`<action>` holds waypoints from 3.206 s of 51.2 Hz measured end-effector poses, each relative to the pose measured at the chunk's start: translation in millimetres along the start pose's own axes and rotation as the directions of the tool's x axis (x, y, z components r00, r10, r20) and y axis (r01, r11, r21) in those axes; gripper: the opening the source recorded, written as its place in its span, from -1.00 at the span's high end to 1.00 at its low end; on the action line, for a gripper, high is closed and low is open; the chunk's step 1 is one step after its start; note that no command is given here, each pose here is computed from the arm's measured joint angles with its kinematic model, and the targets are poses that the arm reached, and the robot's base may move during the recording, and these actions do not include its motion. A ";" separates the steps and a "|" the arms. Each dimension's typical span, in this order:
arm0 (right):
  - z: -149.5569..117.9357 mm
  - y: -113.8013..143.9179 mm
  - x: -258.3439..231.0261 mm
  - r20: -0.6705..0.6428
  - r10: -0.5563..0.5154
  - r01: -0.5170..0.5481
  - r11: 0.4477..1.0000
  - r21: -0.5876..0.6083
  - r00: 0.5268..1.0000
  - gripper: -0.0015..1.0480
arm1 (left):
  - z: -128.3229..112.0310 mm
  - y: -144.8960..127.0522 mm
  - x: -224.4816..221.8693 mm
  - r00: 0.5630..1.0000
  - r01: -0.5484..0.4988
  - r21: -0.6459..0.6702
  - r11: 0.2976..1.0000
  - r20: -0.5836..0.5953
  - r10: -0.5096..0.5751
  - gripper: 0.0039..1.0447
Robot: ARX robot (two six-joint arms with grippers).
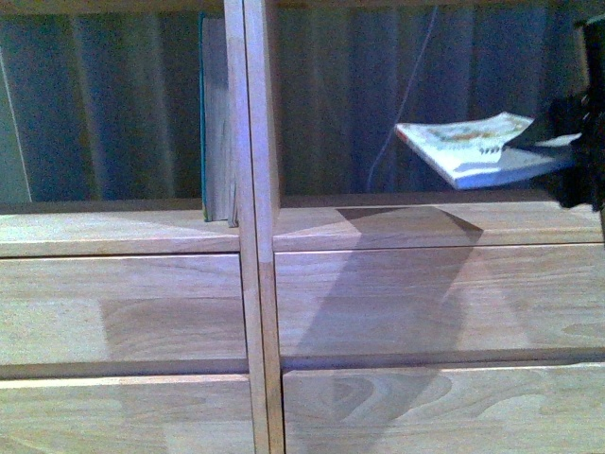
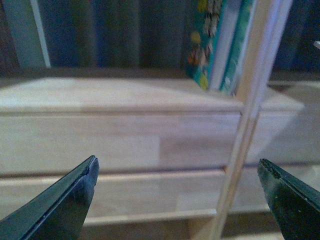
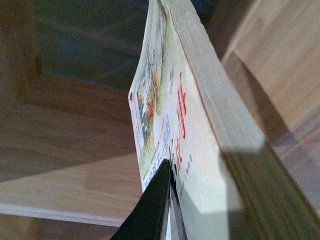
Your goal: Organize books on shelf
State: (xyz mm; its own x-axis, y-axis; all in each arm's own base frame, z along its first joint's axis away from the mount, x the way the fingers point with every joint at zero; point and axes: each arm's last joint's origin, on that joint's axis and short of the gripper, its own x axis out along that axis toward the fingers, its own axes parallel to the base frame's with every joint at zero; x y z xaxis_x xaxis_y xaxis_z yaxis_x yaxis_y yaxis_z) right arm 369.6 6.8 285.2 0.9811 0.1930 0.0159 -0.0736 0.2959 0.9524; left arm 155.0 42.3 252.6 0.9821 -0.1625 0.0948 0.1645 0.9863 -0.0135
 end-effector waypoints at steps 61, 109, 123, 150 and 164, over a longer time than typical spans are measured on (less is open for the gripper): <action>-67.5 97.9 -35.5 -0.441 0.691 -0.812 0.550 -0.196 0.574 0.70 | 94.3 -76.0 215.0 0.470 0.844 -0.467 0.266 0.403 -0.785 -0.87; -55.2 88.8 -65.8 -0.421 0.593 -0.723 0.618 -0.309 0.686 -0.80 | 104.3 -66.6 198.1 0.649 0.743 -0.558 0.370 0.463 -0.604 0.68; 8.4 57.8 -82.7 -0.301 0.462 -0.541 0.578 -0.611 0.834 -0.87 | 91.9 -26.9 166.0 0.895 0.436 -0.406 0.803 0.286 -0.341 0.68; 59.2 43.3 -170.9 -0.225 0.461 -0.437 0.426 -0.792 0.858 -0.87 | 63.7 13.8 300.5 0.983 -0.013 0.147 0.989 0.185 -0.014 0.68; 61.6 25.7 -183.8 -0.204 0.444 -0.421 0.472 -0.774 0.872 -0.87 | 47.8 -8.9 351.7 0.984 -0.015 0.249 0.968 0.175 -0.030 0.68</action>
State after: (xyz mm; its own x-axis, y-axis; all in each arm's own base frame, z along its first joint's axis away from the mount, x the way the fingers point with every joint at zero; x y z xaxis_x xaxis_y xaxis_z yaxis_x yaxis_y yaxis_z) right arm 198.4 -78.7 325.5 0.7867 0.4904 0.3751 -0.5868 0.7826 0.2076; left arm 494.6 -22.2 333.6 0.9457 -0.1845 0.2676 0.1221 0.9646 0.2337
